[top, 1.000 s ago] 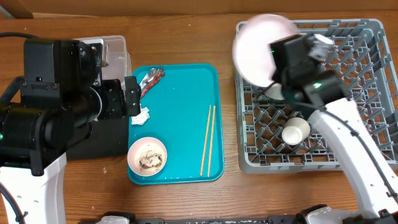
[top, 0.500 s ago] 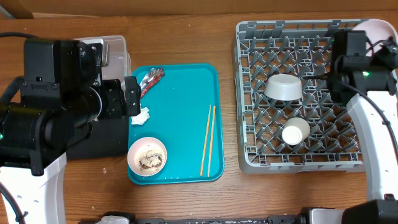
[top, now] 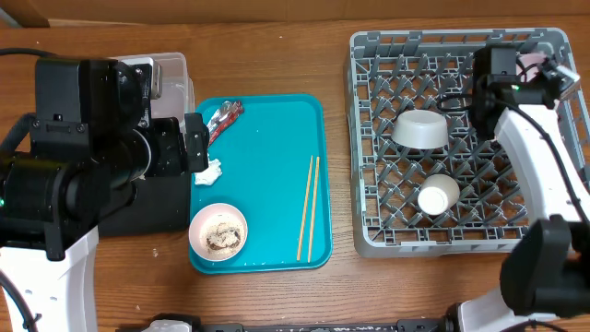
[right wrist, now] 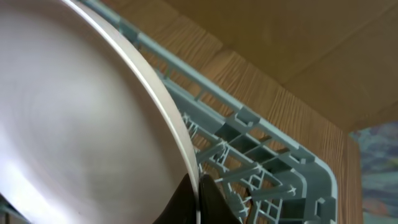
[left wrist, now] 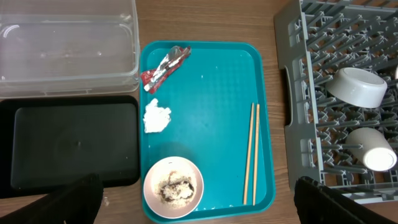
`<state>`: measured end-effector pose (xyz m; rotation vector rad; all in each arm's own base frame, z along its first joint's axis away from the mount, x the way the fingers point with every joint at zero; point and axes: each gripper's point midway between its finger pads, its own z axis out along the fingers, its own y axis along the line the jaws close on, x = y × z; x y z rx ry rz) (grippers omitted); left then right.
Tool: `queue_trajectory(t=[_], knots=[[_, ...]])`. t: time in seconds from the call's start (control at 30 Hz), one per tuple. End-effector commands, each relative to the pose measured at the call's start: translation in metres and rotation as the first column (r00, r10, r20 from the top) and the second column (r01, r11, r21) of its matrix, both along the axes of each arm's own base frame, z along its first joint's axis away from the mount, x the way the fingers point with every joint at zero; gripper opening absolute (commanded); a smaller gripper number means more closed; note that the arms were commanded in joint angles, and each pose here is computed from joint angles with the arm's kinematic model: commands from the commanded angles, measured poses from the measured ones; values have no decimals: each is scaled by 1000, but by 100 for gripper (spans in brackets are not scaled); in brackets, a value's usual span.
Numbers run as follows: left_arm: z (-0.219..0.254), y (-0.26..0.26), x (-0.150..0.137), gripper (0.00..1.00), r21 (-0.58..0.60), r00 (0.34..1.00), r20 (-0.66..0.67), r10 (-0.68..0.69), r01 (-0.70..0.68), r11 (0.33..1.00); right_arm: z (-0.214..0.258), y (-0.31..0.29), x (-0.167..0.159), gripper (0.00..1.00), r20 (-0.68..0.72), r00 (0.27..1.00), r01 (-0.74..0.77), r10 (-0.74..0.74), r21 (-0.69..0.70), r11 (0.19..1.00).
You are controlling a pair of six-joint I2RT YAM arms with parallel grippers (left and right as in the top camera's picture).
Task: Sort waste into correct bins and load items into the dishwasher
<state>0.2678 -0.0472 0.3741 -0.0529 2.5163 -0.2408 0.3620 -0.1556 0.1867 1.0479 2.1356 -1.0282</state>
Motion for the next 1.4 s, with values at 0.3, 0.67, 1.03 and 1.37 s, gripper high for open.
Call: queue_trajectory(t=[0.3, 0.67, 1.03, 1.37], knots=[[1, 1, 1, 100, -5, 1000, 2, 16, -16, 1000, -9, 40, 22, 43, 18, 994, -108, 108, 22, 994], [1, 1, 1, 100, -5, 1000, 2, 16, -16, 1000, 19, 77, 22, 63, 93, 975, -215, 200, 191, 958], [1, 1, 1, 100, -5, 1000, 2, 16, -16, 1000, 47, 269, 9, 51, 303, 608, -748, 734, 529, 402], [1, 1, 1, 100, -4, 1000, 3, 16, -16, 1000, -11, 376, -53, 58, 204, 393, -736, 896, 654, 175]])
